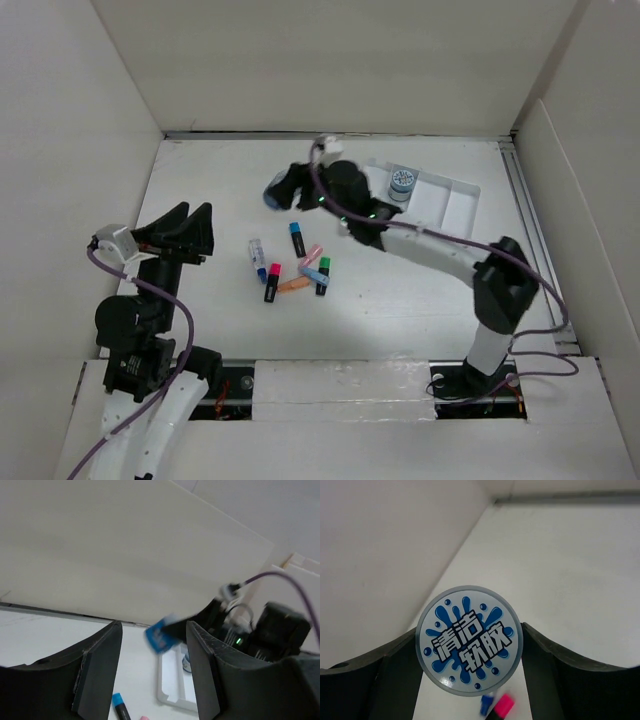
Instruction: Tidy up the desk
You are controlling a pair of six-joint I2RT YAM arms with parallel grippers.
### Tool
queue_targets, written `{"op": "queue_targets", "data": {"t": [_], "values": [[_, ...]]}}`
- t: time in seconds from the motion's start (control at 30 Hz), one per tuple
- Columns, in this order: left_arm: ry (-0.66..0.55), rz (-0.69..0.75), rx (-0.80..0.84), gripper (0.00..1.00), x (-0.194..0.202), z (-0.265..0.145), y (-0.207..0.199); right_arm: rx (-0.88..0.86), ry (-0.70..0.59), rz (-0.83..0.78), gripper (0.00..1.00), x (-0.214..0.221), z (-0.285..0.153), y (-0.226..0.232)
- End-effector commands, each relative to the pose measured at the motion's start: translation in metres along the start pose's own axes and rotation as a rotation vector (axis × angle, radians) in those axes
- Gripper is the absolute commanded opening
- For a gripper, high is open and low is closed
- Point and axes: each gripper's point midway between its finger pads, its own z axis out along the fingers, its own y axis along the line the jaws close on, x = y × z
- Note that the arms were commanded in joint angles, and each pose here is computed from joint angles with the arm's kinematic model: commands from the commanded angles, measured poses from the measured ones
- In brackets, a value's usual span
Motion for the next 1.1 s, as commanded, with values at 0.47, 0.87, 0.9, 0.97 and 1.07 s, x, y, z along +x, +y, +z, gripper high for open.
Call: {"op": "queue_targets", "data": {"t": [0.47, 0.87, 0.9, 0.97, 1.07], "values": [[0.113, 0.008, 0.113, 0.50, 0.028, 0.021, -0.019, 0.571, -0.145, 0.254, 0.39, -0.050, -0.099, -0.257], [0.128, 0.007, 0.120, 0.50, 0.033, 0.023, -0.019, 0.782, -0.124, 0.269, 0.41, -0.015, -0.122, -0.301], [0.125, 0.005, 0.125, 0.50, 0.031, 0.023, -0.020, 0.793, -0.126, 0.269, 0.42, -0.015, -0.122, -0.304], [0.115, 0.009, 0.124, 0.50, 0.029, 0.022, -0.020, 0.820, -0.125, 0.262, 0.50, -0.014, -0.123, -0.305], [0.123, 0.012, 0.106, 0.50, 0.032, 0.023, -0.016, 0.818, -0.128, 0.261, 0.59, -0.017, -0.122, -0.304]]}}
